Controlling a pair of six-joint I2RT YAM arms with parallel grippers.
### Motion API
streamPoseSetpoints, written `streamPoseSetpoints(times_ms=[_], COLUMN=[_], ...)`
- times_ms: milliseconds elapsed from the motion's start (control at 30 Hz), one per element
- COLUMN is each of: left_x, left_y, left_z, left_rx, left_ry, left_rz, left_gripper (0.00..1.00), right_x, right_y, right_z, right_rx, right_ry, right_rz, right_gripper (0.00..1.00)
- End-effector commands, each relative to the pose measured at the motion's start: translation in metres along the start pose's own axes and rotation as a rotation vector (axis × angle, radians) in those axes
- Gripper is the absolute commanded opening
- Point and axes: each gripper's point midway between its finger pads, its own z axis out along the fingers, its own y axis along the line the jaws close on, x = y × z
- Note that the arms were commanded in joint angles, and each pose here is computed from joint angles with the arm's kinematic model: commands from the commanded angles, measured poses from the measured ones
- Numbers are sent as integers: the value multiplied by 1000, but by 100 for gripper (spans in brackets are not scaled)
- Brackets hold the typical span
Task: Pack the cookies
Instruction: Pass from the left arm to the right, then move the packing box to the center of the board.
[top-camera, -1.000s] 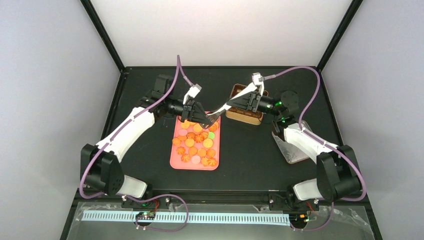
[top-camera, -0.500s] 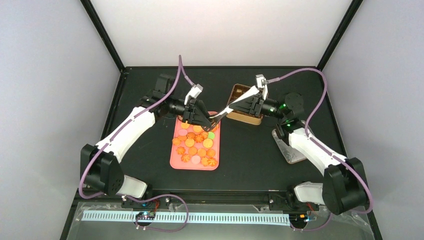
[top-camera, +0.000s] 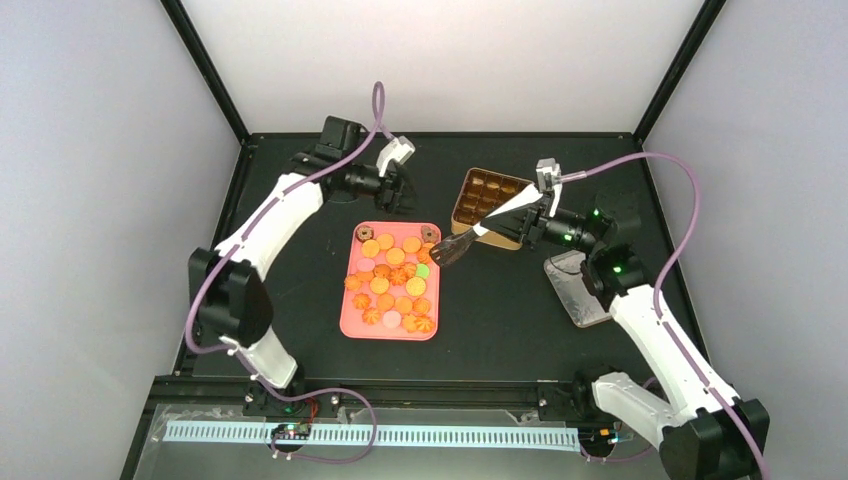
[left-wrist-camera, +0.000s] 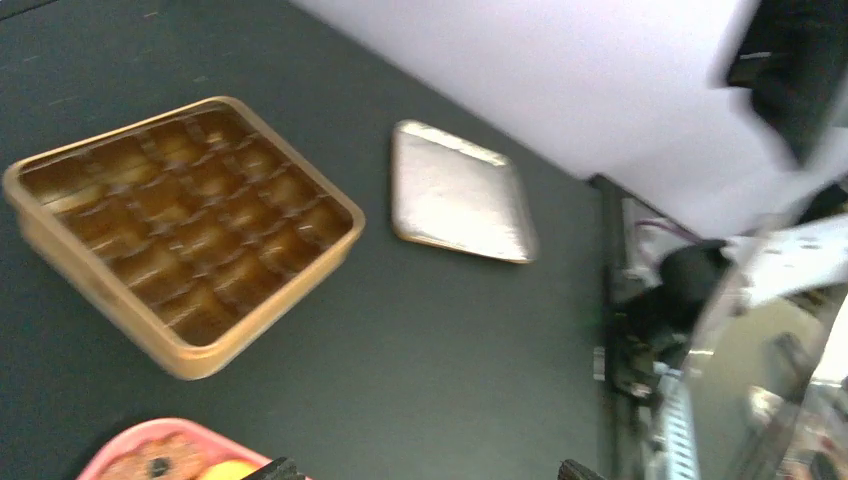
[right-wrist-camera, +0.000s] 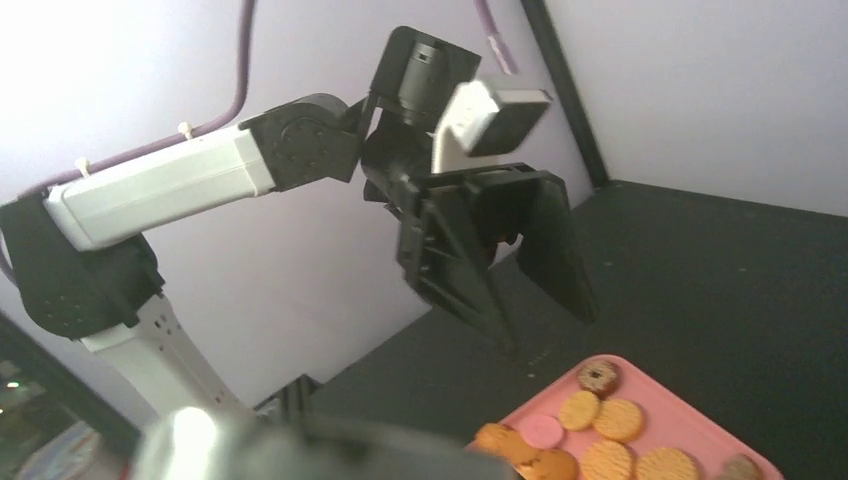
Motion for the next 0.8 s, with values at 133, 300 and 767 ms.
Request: streamPoseSetpoints(times_ms=[133, 300, 767], left_x=[5, 10, 36], left_y=[139, 171, 214], left_z=[47, 95, 165], left_rx=[-416, -497, -607], left_ry=[52, 105, 114], left_rz=[-192, -197, -235], left_gripper=[62, 62, 49], right_x=[-15, -25, -35], right_y=[-9, -7, 2], right_z=[-28, -39, -56], right_rx=[256, 326, 403], right_ry=[-32, -45, -64], right_rz=[-131, -161, -190], right_gripper=[32, 33, 35])
